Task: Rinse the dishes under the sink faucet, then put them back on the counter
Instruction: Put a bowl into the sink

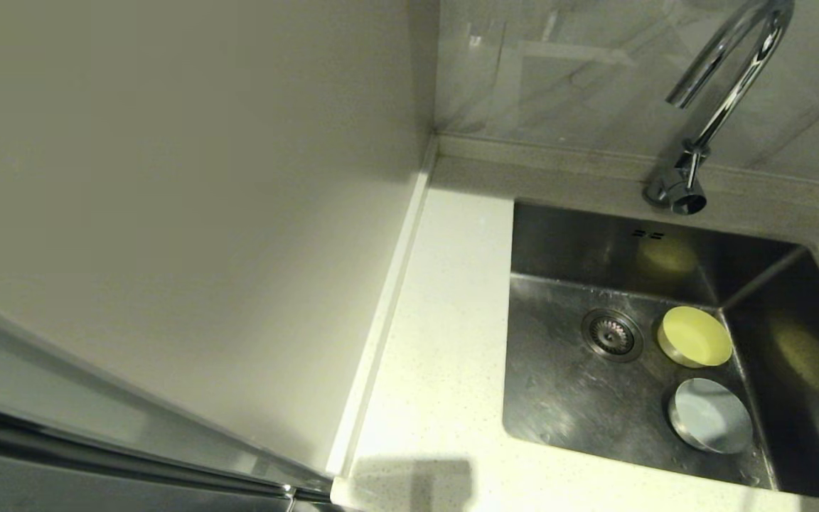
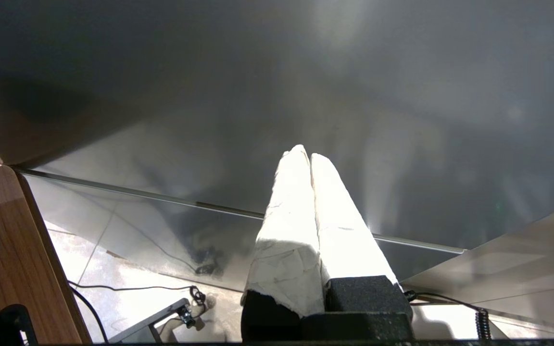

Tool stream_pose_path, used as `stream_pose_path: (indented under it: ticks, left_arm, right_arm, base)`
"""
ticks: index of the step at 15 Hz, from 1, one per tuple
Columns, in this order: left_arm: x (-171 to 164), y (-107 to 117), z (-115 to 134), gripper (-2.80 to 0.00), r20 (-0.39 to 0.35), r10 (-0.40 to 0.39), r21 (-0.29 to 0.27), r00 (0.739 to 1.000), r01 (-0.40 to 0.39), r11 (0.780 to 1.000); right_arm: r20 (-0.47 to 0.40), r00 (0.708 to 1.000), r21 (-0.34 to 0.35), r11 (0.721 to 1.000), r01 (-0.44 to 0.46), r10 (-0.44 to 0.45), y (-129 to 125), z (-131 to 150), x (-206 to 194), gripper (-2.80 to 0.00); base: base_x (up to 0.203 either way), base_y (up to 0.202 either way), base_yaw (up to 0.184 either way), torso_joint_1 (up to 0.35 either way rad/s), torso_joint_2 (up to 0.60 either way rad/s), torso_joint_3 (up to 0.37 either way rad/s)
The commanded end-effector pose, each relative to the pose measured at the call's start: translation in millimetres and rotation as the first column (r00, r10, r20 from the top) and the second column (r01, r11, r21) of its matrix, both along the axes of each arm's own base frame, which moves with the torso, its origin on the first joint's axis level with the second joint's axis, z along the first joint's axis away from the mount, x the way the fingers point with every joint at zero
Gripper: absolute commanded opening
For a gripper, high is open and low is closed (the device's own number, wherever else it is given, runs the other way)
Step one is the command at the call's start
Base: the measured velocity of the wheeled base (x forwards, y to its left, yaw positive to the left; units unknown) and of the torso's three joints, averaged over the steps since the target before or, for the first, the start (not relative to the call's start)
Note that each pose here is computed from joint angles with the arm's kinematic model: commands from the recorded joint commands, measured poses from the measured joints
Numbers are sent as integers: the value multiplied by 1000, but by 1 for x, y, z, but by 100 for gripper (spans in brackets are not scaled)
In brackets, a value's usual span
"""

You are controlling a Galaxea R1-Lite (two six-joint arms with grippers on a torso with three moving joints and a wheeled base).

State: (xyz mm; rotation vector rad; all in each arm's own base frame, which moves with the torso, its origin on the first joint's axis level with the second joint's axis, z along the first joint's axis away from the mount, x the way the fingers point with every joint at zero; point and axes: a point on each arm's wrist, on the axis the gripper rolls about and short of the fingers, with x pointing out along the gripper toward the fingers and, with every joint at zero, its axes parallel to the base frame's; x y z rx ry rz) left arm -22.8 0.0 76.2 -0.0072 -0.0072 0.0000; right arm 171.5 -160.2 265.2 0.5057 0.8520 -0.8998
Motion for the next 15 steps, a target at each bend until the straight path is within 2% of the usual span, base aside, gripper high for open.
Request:
stream_pose_path:
  ticks: [1, 3, 6, 9, 11, 15]
  left_arm:
    - [0, 0, -1, -280, -3, 0, 0, 1000, 0, 1000]
    - [0, 0, -1, -280, -3, 0, 0, 1000, 0, 1000]
    - [0, 0, -1, -280, -3, 0, 0, 1000, 0, 1000]
    - [0, 0, -1, -280, -3, 0, 0, 1000, 0, 1000]
    - [0, 0, -1, -280, -3, 0, 0, 1000, 0, 1000]
    - [0, 0, -1, -280, -3, 0, 0, 1000, 0, 1000]
  right_arm:
    - [-56, 997, 57, 997, 48, -45, -15, -18, 1, 0]
    - [-107, 992, 132, 988, 85, -70, -33, -41, 5, 0]
    - [-172, 979, 244, 958, 149, -108, -58, -77, 2, 0]
    - [-185, 972, 267, 944, 194, -147, -77, -91, -6, 0]
    - [-197, 970, 278, 941, 195, -143, -81, -95, -9, 0]
    - [-184, 977, 354, 920, 171, -111, -80, -108, -10, 0]
  base:
    - [0, 0, 0, 0, 0, 0]
    - [0, 0, 0, 0, 0, 0]
    - [0, 0, 0, 0, 0, 0]
    - [0, 0, 0, 0, 0, 0]
    - [0, 0, 0, 0, 0, 0]
    - [0, 0, 0, 0, 0, 0]
